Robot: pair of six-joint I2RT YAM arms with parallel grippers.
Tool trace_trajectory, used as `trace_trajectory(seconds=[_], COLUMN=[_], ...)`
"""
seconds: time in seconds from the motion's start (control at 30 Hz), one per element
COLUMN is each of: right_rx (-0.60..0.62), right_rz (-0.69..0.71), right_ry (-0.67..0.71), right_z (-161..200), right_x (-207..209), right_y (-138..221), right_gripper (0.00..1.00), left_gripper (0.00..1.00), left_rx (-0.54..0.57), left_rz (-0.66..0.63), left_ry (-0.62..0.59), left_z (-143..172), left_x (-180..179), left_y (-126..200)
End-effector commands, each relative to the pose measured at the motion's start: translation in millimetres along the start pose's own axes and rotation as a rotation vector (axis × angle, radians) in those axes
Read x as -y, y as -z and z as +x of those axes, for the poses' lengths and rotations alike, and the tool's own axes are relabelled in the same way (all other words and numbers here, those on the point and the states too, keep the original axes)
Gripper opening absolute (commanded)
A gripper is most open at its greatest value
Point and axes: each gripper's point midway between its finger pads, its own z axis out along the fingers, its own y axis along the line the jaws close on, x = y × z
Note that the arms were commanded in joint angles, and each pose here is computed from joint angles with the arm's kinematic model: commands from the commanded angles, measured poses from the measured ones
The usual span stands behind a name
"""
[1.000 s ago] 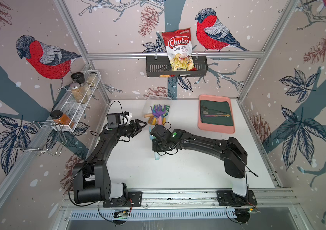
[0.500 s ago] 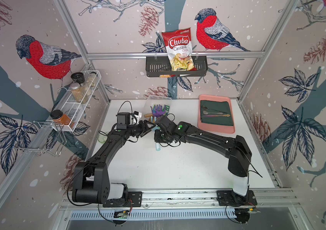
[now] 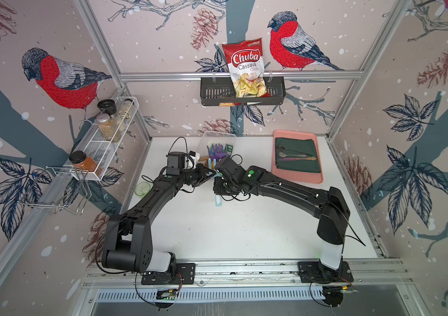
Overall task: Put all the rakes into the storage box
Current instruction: Pick up the rake at the center of the board, then place the rake in the storage box.
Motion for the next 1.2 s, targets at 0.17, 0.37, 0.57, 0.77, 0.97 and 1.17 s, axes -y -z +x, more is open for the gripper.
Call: trace_trajectory(seconds=[0.17, 0.37, 0.57, 0.77, 0.97, 1.17], right_rx=[0.023, 0.063, 0.123, 0.18, 0.24, 0.235], right_rz=[-0.04, -0.018, 0.018, 0.066, 0.058, 0.064], right_ry=[-0.004, -0.062, -0.149, -0.241, -0.326, -0.337], right_z=[-7.0, -12.8, -11.7, -13.1, -22.2, -29.5], right_x=[3.8, 27.0, 79.8, 140.3, 179.7, 192.7], right_y=[16.0, 35.1, 71.0, 103.5, 121.3, 118.3], right_gripper=[0.52, 0.75, 0.78, 0.78, 0.78, 0.79], left_gripper=[0.04, 0.02, 0.02, 0.02, 0.02, 0.02], left_rx=[0.008, 0.014, -0.027, -0.07, -0.115, -0.131], left_rz=[0.005, -0.007, -0.021, -0.024, -0.039, -0.048], left_ry=[-0.043, -0.081, -0.12, -0.141, -0.139, -0.119], left_z=[-13.1, -36.4, -82.5, -129.6, -162.3, -173.7], left_x=[6.9, 12.6, 7.9, -6.1, -31.6, -56.6], left_y=[-4.3, -11.6, -40.6, -74.3, -106.7, -130.7])
